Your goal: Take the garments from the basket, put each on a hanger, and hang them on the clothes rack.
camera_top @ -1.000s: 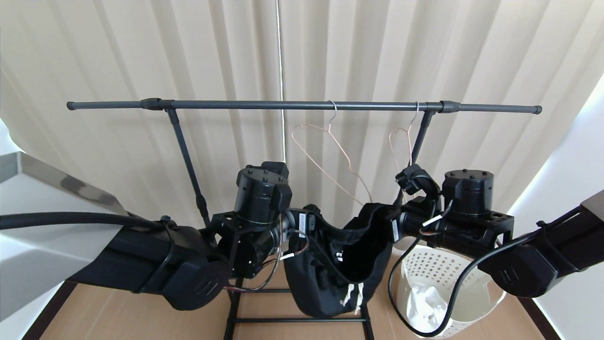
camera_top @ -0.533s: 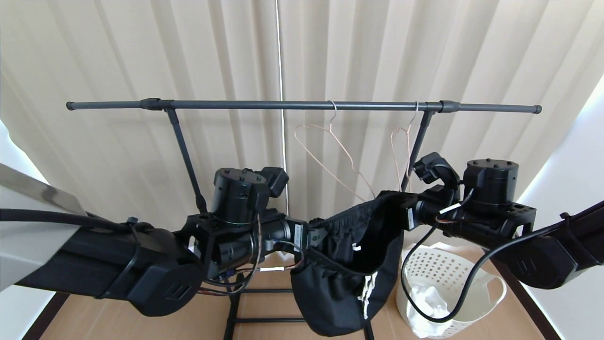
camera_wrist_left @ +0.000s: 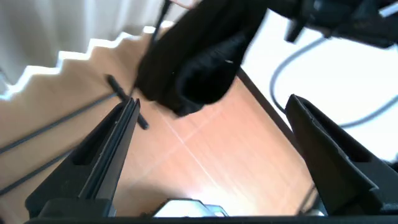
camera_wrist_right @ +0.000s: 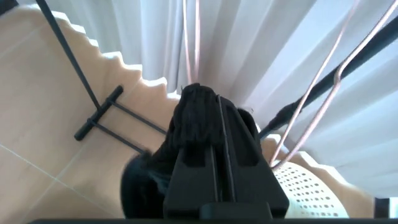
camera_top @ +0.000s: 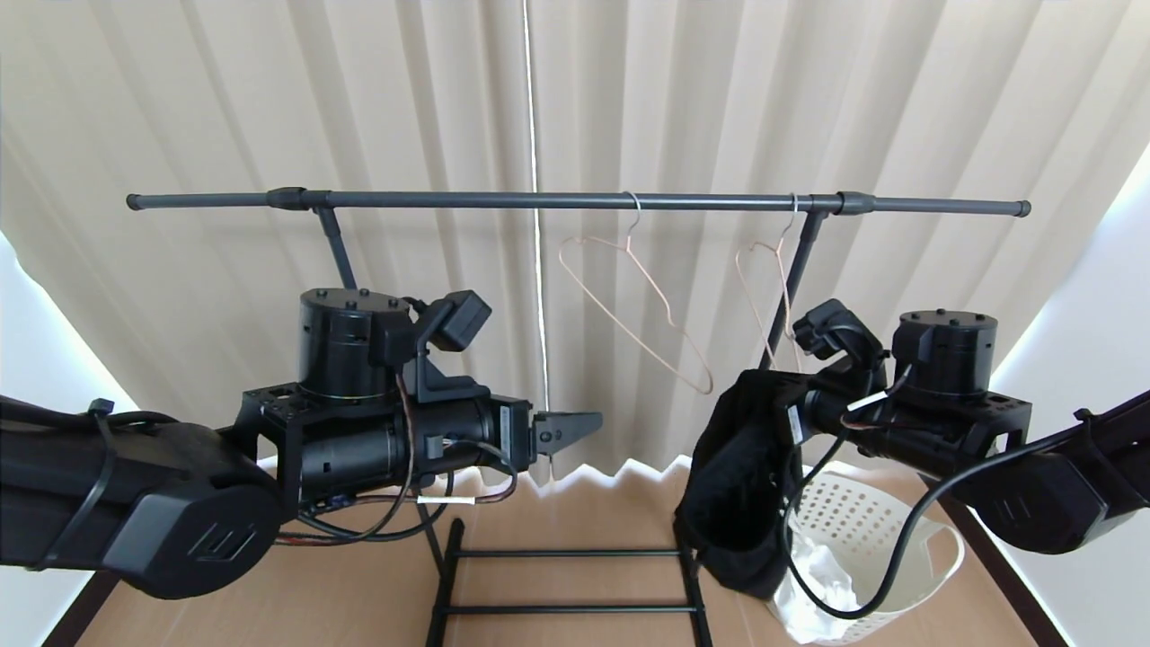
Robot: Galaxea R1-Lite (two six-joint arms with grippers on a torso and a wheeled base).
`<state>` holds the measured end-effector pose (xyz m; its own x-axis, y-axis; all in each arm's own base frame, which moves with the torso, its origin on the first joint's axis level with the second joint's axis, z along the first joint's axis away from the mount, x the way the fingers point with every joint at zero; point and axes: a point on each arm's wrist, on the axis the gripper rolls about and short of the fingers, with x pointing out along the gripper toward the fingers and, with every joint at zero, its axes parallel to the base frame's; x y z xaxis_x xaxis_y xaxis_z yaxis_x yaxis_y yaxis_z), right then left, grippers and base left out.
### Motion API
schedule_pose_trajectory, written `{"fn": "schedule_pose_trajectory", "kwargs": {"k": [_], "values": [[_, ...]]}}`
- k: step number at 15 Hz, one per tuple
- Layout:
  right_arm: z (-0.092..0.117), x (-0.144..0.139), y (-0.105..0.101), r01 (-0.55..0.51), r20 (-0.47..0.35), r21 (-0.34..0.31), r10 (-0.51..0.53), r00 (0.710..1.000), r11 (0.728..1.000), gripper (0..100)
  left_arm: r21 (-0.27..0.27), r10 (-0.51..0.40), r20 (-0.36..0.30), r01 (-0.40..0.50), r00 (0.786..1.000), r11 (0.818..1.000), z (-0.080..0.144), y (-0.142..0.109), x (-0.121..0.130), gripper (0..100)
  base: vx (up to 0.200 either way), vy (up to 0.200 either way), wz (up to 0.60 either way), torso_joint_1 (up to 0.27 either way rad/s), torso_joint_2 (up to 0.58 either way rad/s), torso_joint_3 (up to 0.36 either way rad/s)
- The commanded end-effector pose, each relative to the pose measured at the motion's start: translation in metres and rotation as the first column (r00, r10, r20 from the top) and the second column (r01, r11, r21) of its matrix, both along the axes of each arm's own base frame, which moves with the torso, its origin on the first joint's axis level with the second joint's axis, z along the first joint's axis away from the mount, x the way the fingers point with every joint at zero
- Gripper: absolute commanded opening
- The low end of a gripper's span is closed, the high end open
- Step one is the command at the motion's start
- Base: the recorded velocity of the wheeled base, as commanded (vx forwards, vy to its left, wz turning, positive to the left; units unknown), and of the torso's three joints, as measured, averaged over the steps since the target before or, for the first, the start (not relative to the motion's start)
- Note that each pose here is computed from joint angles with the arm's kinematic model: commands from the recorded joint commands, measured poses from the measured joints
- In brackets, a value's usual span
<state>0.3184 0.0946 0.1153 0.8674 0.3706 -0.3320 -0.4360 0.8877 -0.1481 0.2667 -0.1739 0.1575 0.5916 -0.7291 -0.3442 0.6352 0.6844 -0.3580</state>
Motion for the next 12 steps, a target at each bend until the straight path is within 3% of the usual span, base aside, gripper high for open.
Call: {"fn": "schedule_pose_trajectory", "kwargs": {"k": [1,4,6,9,12], "values": [[0.0,-0.006,0.0,-0.005,0.0,-0.014,0.005,1.0,1.0,0,0.003,0.015,0.017,-0.015,1.0,1.0,0.003,-0.006,0.001,100,0.0,0.0,0.0,0.0,0.0,0.0],[0.004,-0.012,-0.005,-0.005,0.035,-0.078,0.007,0.999,0.997,0,0.13,0.165,-0.003,-0.163,0.986,0.978,0.0,-0.031,0.022,100,0.0,0.0,0.0,0.0,0.0,0.0],[0.005,-0.007,-0.005,0.029,0.05,-0.083,-0.025,0.998,0.996,0,0.174,0.237,0.004,-0.234,0.972,0.957,0.003,-0.038,0.034,100,0.0,0.0,0.0,0.0,0.0,0.0],[-0.003,0.013,-0.001,0.114,0.111,-0.087,-0.104,0.988,0.99,0,0.167,0.267,0.03,-0.269,0.963,0.949,0.007,-0.043,0.043,100,0.0,0.0,0.0,0.0,0.0,0.0],[-0.007,0.018,-0.005,0.137,0.127,-0.086,-0.126,0.984,0.987,0,0.182,0.327,0.06,-0.333,0.943,0.925,0.001,-0.052,0.059,100,0.0,0.0,0.0,0.0,0.0,0.0]]}}
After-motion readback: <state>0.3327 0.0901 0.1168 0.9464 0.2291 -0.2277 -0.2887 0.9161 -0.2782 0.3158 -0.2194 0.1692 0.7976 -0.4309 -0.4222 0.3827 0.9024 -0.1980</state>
